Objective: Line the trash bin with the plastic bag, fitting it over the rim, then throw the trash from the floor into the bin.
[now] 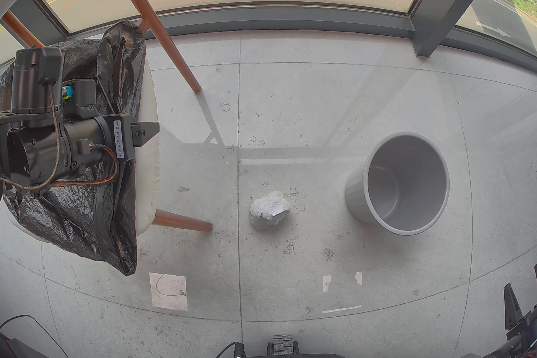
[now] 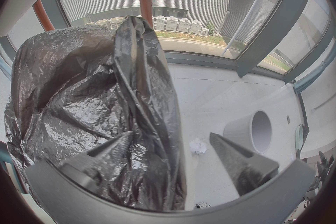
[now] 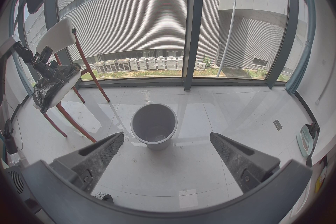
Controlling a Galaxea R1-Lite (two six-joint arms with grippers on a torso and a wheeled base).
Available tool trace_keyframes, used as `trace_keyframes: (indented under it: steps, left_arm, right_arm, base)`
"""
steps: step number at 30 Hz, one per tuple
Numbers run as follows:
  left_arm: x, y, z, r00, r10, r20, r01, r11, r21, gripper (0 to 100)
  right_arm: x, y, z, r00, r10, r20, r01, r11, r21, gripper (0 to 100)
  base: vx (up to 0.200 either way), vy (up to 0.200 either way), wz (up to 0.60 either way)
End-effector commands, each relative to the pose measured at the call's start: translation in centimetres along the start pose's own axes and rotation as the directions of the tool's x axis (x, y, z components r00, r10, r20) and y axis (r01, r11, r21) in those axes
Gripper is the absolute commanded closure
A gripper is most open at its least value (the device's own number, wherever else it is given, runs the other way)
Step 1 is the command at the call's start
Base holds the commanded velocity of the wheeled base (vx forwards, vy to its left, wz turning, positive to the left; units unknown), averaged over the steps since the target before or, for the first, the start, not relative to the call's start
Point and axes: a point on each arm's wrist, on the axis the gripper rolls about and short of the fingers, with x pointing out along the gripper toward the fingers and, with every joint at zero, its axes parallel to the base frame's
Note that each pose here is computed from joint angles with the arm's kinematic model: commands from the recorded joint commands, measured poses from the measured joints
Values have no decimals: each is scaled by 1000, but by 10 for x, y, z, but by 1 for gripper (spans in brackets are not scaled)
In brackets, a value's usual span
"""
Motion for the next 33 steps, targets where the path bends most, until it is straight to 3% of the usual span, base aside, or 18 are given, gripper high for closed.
trace_keyframes:
  steps: [1,14,26,33]
  left_arm:
    - [1,0,-1,1000,-2,-8,2,1000,0,100]
    - [-10,17,2,999,35,18,-34,999,-39,100]
    - [-58,26,-2,994,-55,91,61,997,-54,100]
    - [-69,28,-3,992,-52,115,59,997,-56,100]
  right_arm:
    - [1,0,-5,1000,0,-9,0,1000,0,0]
    - [1,0,-6,1000,14,-14,-14,1000,-9,0]
    - [1,0,-6,1000,16,-14,-16,1000,-7,0]
    - [1,0,-6,1000,16,-14,-16,1000,-7,0]
  base:
    - [0,0,0]
    - [0,0,0]
    - [0,0,0]
    - [0,0,0]
